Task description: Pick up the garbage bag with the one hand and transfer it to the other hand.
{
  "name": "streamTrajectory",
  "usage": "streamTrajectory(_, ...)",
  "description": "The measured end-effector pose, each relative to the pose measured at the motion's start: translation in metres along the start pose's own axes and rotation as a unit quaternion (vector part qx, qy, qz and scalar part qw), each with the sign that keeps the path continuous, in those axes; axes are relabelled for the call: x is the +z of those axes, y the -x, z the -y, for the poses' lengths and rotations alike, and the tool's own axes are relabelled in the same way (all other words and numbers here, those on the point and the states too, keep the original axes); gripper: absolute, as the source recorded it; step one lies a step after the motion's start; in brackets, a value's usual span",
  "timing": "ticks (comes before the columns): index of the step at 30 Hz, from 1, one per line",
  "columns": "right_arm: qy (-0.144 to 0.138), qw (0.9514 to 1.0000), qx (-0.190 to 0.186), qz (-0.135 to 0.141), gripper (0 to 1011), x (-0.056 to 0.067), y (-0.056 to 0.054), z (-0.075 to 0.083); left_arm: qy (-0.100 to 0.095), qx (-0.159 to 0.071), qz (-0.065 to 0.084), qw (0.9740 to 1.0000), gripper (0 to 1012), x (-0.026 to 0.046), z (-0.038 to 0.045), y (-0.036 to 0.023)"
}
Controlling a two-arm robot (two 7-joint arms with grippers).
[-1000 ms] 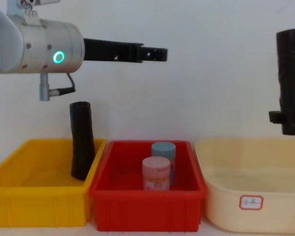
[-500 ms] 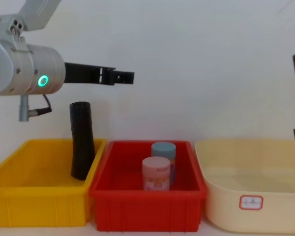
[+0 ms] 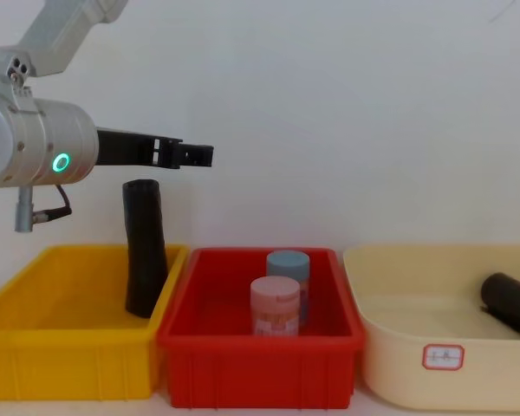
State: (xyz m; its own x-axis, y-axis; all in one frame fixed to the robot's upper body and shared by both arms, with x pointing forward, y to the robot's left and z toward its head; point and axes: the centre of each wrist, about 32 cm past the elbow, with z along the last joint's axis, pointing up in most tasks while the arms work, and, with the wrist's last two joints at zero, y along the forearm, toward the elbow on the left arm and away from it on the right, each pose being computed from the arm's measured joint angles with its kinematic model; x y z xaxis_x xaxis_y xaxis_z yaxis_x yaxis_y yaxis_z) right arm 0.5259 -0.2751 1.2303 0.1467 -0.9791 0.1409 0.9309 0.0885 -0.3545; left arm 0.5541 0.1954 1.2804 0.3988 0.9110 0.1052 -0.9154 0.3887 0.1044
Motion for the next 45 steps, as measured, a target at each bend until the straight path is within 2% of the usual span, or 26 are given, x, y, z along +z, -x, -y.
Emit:
streamTrajectory(4, 0.002, 1.0000, -0.002, 0.000, 1001, -0.001, -0.001, 0.000, -0.002, 0.004, 0.001, 1.0000, 1002, -0.0015, -0.0003, -0.0005)
streamTrajectory(16, 0.007, 1.0000, -0.007, 0.001, 1001, -0.002, -0.002, 0.000, -0.006, 0.011, 0.002, 0.9999, 1001, -0.0035, -0.0008, -0.0013)
streamTrajectory(22, 0.006, 1.0000, 0.002, 0.006, 1002, 0.001, 0.001, -0.001, -0.006, 0.013, 0.002, 0.9999, 1001, -0.0040, -0.0009, -0.0016)
streamTrajectory(33, 0.003, 0.9980, 0.047, 0.043, 1001, 0.012, 0.021, -0.008, -0.007, 0.014, 0.002, 0.9999, 1002, -0.0045, -0.0010, -0.0018)
streamTrajectory(39, 0.011, 0.9942, 0.080, 0.070, 1001, 0.021, 0.042, -0.018, -0.007, 0.015, 0.003, 0.9999, 1002, -0.0046, -0.0010, -0.0018)
streamTrajectory(45, 0.024, 0.9910, 0.098, 0.088, 1001, 0.027, 0.057, -0.028, -0.007, 0.015, 0.003, 0.9999, 1001, -0.0047, -0.0010, -0.0018)
